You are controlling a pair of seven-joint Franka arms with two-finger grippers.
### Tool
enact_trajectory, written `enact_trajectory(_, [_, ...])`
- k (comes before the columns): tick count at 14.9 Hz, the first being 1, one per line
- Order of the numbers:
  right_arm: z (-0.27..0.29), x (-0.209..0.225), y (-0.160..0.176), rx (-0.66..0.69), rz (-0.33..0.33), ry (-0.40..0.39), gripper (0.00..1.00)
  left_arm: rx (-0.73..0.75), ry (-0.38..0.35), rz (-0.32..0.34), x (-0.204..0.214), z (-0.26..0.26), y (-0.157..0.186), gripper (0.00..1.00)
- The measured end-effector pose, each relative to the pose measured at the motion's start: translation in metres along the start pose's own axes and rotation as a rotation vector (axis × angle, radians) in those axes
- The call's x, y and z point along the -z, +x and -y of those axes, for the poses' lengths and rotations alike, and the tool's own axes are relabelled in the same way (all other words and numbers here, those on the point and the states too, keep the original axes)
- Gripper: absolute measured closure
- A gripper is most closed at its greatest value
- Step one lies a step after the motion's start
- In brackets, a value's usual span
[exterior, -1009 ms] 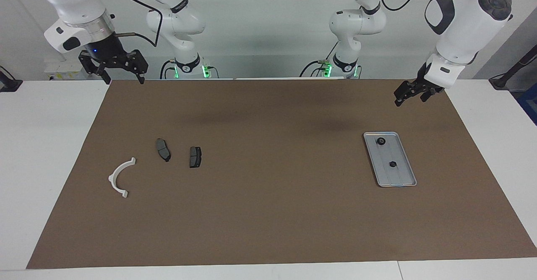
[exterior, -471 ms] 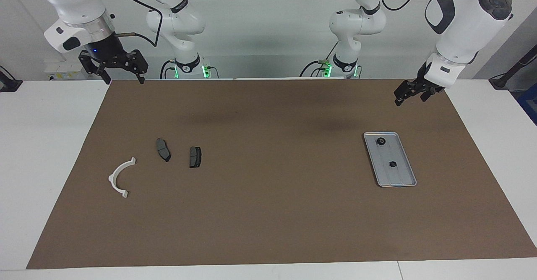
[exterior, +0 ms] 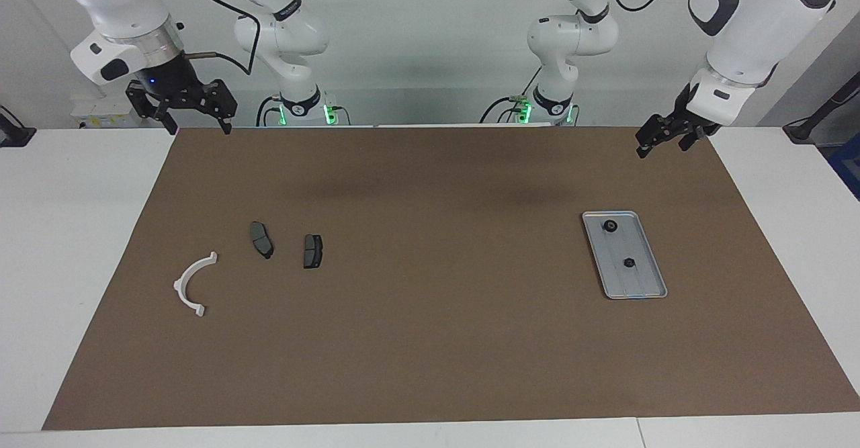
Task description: Pick bearing gear from pile to tray
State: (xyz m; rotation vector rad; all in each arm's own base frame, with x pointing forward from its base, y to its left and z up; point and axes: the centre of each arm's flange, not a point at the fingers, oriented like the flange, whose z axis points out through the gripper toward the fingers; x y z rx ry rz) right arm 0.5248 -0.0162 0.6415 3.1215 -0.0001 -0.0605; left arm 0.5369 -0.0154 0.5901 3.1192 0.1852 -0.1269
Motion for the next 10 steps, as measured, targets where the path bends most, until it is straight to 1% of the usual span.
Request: enact_trajectory(10, [-0.0004, 0.0000, 0.0000, -0.001, 0.000, 0.000, 0.00, -0.006, -0.001, -0.010, 0.0010, -0.0035, 0.0006, 0.00])
